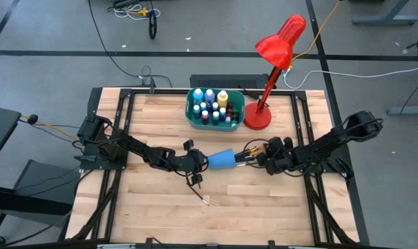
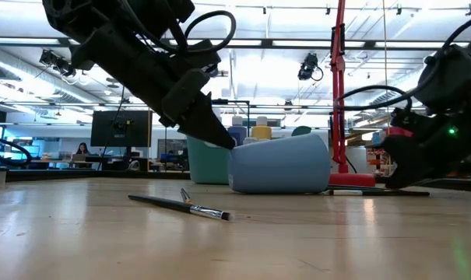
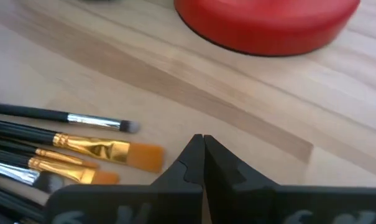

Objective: Pick & Place Paint Supplies
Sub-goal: Adjust the paint brushes in the blue cup, then adjust the blue cup

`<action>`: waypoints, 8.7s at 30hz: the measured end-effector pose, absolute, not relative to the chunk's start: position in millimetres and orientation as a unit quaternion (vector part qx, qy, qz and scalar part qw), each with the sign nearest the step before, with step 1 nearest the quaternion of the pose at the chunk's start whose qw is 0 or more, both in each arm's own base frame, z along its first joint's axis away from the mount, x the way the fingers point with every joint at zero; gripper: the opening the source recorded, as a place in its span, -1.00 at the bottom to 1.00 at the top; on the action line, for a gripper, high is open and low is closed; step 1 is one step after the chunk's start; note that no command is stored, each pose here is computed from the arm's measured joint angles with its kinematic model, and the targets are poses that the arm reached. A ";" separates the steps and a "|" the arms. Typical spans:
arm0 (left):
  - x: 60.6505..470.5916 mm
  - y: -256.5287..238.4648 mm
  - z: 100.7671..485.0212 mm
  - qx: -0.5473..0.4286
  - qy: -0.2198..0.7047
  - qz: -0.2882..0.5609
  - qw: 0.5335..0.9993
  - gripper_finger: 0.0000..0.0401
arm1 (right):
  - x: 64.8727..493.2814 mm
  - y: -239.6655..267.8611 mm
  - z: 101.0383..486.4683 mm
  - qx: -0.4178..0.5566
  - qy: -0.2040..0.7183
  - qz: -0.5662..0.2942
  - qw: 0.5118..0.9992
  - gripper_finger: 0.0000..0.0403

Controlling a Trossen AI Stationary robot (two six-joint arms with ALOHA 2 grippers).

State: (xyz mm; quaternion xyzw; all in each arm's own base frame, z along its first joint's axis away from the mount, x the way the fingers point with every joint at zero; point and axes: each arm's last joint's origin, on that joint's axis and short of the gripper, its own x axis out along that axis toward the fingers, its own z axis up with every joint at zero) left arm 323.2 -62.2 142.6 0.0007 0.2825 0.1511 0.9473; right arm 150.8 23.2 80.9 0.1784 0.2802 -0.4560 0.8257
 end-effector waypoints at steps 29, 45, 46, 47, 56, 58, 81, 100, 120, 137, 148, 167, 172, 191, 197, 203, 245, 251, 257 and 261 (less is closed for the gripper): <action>329.3 -52.5 147.2 -0.047 0.256 0.138 0.956 -0.49 | 224.2 40.8 79.8 0.126 0.256 -0.366 0.886 -1.00; 326.9 -52.2 143.6 -0.033 0.278 0.138 0.950 -0.49 | 189.2 47.2 112.9 0.154 0.260 -0.428 0.852 -1.00; 326.9 -52.2 143.6 -0.036 0.277 0.139 0.950 -0.49 | 184.9 49.4 111.7 0.160 0.263 -0.432 0.848 -1.00; 326.9 -52.2 143.7 -0.038 0.277 0.139 0.950 -0.49 | 180.5 51.4 110.2 0.162 0.269 -0.437 0.843 -1.00; 327.0 -52.2 143.7 -0.038 0.277 0.140 0.950 -0.49 | 161.5 64.4 105.3 0.170 0.290 -0.439 0.833 -1.00; 326.9 -52.2 143.6 -0.038 0.277 0.140 0.950 -0.49 | 159.6 67.6 102.2 0.180 0.302 -0.436 0.828 -1.00; 328.1 -52.0 145.2 -0.034 0.269 0.136 0.953 -0.49 | 243.0 82.3 79.4 0.080 0.275 -0.407 0.867 -1.00; 327.6 -51.9 144.4 -0.033 0.275 0.134 0.952 -0.49 | 189.7 64.0 114.5 0.112 0.308 -0.526 0.785 -1.00; 327.0 -51.8 143.5 -0.031 0.280 0.135 0.950 -0.49 | 211.5 49.3 89.4 0.186 0.195 -0.383 0.884 -1.00; 326.8 -52.6 143.0 -0.035 0.285 0.123 0.950 -0.49 | 169.3 41.3 87.6 0.207 0.300 -0.462 0.808 -1.00; 327.1 -52.6 143.3 -0.035 0.283 0.122 0.951 -0.49 | 183.5 41.6 76.0 0.207 0.256 -0.462 0.824 -1.00; 327.3 -52.5 144.1 -0.019 0.281 0.117 0.952 -0.49 | 248.7 64.1 100.5 0.165 0.302 -0.335 0.877 -1.00; 327.2 -52.6 144.0 -0.022 0.282 0.118 0.952 -0.49 | 247.7 65.5 130.9 0.112 0.324 -0.370 0.863 -1.00; 328.7 -53.8 145.6 -0.028 0.274 0.101 0.956 -0.49 | 189.6 113.8 153.3 0.187 0.416 -0.381 0.804 -1.00; 332.0 -54.8 150.5 0.003 0.249 0.082 0.965 -0.49 | 203.9 121.1 158.7 0.082 0.372 -0.307 0.872 -0.95; 330.5 -53.9 148.3 0.040 0.264 0.085 0.960 -0.49 | 224.5 114.3 164.7 0.076 0.324 -0.297 0.895 -0.76; 325.9 -52.7 141.7 0.086 0.306 0.081 0.945 -0.16 | 263.4 69.4 135.3 0.377 0.210 -0.165 0.887 -0.17; 325.8 -52.5 141.6 0.081 0.306 0.083 0.945 -0.17 | 266.3 61.2 134.1 0.372 0.199 -0.183 0.888 -0.40; 325.5 -52.8 141.0 0.082 0.310 0.077 0.944 -0.17 | 268.7 51.7 133.7 0.349 0.214 -0.170 0.896 -0.81; 324.8 -53.9 143.0 0.090 0.309 0.072 0.944 -0.17 | 275.6 45.2 137.5 0.338 0.246 -0.129 0.899 -0.95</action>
